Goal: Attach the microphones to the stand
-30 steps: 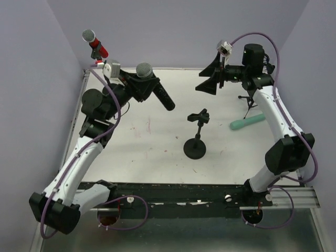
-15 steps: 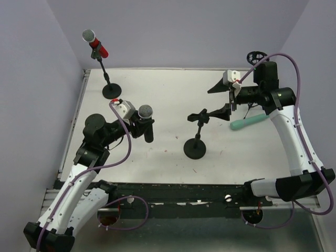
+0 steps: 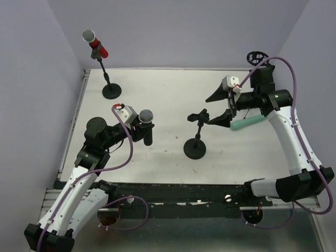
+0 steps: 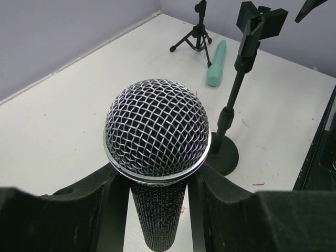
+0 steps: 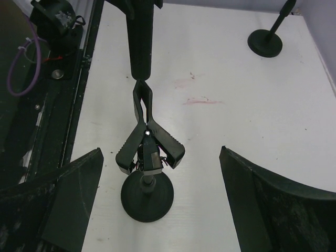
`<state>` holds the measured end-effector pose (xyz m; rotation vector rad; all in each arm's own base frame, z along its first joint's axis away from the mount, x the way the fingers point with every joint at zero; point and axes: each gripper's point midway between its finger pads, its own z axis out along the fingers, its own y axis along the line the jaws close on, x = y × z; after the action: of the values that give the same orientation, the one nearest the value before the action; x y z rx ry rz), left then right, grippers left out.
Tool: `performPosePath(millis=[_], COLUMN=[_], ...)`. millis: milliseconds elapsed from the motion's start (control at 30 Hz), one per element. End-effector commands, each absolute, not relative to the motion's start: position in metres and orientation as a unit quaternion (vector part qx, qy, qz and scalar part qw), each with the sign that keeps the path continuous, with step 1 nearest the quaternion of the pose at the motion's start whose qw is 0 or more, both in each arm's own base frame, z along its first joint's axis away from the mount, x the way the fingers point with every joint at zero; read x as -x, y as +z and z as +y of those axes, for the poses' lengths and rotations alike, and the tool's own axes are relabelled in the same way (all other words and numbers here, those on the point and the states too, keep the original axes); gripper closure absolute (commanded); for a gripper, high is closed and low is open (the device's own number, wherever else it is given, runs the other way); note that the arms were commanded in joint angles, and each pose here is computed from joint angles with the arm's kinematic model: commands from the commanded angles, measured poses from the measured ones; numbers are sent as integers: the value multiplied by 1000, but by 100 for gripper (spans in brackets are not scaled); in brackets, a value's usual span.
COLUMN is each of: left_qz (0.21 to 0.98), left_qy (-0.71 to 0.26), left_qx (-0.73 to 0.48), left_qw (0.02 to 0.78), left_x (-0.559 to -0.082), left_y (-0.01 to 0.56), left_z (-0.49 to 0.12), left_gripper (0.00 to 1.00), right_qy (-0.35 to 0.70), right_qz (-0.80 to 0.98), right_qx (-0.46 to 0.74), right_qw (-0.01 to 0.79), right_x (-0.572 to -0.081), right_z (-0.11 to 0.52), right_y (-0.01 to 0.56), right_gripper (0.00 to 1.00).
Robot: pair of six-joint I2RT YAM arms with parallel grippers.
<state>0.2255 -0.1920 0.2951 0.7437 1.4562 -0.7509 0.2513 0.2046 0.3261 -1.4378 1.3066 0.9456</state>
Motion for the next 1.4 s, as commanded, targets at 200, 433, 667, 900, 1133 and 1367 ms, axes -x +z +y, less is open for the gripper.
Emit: performPosePath(millis=[200,433,667,900,1133,1367], left_qz=[604,605,607,608,605,576], left_qy=[-329,-331,-332,-334,-341,-394], left_qx=[-346,-347,-346,-347,-344,-337], left_qw=[639,636,634,631,632,632], left_x=[-222,-222,-223,-223,-221,-205], left_y=[308,306,305,304,306,344], left_z=[-195,-196,-196,-197,-198,-207], left_gripper=[100,100,100,100,100,100], right_qy=[440,462,471,472,459,458], right_qz=[529,524,517,521,524,520], right_qx=[568,567,566,570,576,580], right_qw=[452,437,435,425,428,429], right_x=[-250,-248,-242,-240,-241,-239], right_z=[213,219,220,221,219,219], right_y=[317,313,313,306,303,304], right_gripper=[0,2,8,21,57,69])
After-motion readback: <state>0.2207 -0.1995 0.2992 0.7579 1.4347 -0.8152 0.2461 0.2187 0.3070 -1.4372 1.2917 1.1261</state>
